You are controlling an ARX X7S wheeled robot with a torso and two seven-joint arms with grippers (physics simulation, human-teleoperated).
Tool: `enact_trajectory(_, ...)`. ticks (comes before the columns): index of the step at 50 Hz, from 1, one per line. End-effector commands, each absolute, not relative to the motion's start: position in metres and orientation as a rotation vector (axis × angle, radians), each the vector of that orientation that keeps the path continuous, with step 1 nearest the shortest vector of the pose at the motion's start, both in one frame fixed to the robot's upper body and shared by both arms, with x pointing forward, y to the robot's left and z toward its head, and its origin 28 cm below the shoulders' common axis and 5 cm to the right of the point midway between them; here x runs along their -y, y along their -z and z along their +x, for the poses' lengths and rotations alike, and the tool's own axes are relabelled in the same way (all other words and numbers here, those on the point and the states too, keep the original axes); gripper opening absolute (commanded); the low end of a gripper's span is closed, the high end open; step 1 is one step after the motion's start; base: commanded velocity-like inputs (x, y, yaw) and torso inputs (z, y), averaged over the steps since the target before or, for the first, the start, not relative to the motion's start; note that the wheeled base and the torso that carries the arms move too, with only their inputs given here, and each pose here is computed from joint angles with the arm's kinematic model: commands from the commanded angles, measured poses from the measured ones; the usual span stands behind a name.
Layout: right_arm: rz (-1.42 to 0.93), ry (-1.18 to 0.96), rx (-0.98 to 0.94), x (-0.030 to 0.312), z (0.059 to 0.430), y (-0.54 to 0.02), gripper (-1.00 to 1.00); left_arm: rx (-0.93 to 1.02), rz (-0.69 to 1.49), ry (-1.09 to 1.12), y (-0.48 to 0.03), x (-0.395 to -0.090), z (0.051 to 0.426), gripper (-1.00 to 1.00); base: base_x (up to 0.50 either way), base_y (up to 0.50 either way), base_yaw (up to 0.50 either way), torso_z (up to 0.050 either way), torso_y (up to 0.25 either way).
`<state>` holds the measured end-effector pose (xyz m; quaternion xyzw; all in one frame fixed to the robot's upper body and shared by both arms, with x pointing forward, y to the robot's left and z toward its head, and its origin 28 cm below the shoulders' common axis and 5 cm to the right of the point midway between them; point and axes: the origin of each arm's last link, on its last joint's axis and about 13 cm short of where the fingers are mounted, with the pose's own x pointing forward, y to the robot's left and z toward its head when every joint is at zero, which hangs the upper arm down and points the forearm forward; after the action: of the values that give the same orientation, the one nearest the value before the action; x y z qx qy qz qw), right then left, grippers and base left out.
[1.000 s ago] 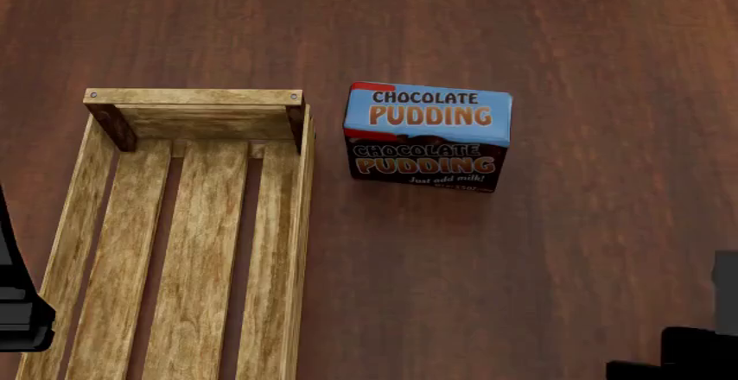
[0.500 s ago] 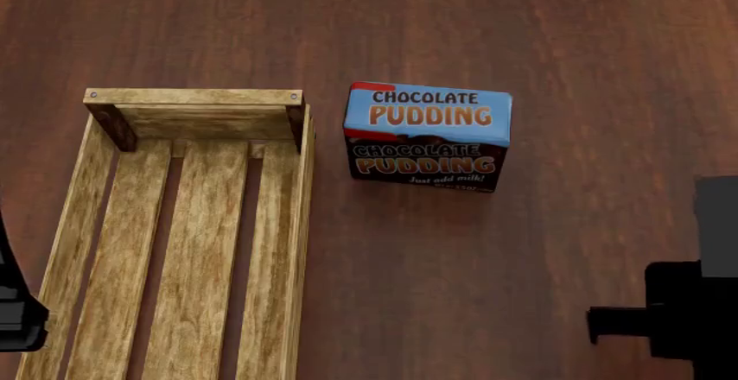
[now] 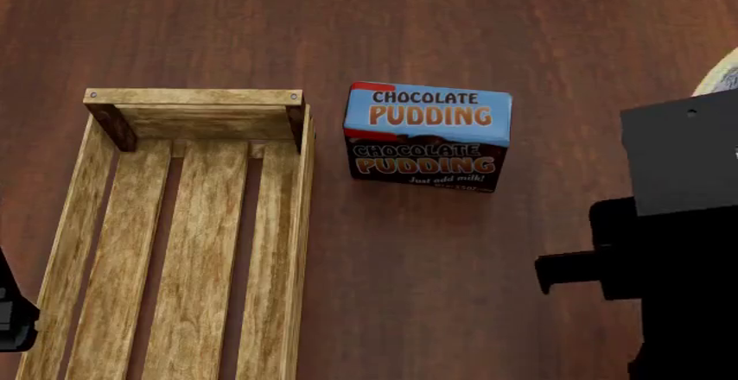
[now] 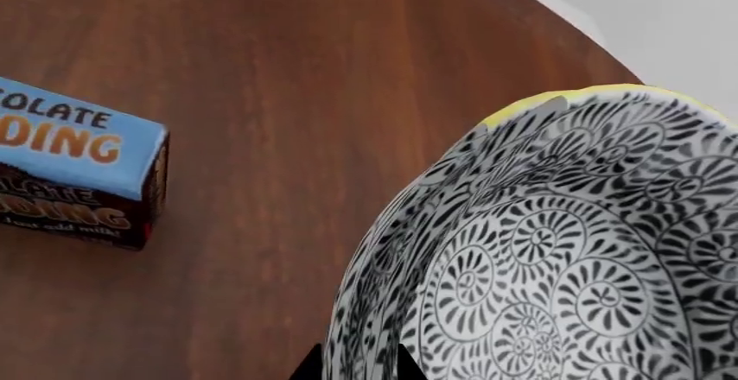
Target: Stack the left bowl on the right bowl and place them in the tray.
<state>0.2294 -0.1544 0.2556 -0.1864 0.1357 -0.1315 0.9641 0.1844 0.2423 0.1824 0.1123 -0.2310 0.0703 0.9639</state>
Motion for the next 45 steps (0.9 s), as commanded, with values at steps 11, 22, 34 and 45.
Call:
enact_trajectory(11,-0.464,0.219,-0.215,0.134,0.228,-0.28,-1.0,0.469,0.229,-0.138,-0.181,-0.243,0.187,1.0,0.0,0.0,0.0,0.0,0.001)
enact_trajectory(22,-0.509,0.158,-0.181,0.119,0.229,-0.29,-1.0,0.473,0.226,-0.142,-0.181,-0.244,0.187,1.0,0.0,0.0,0.0,0.0,0.001)
enact_trajectory(34,-0.553,0.085,-0.153,0.102,0.232,-0.295,-1.0,0.476,0.223,-0.144,-0.185,-0.244,0.182,1.0,0.0,0.0,0.0,0.001,0.001)
enact_trajectory(45,-0.567,0.045,-0.144,0.092,0.237,-0.292,-1.0,0.479,0.221,-0.145,-0.185,-0.244,0.182,1.0,0.0,0.0,0.0,0.0,0.001)
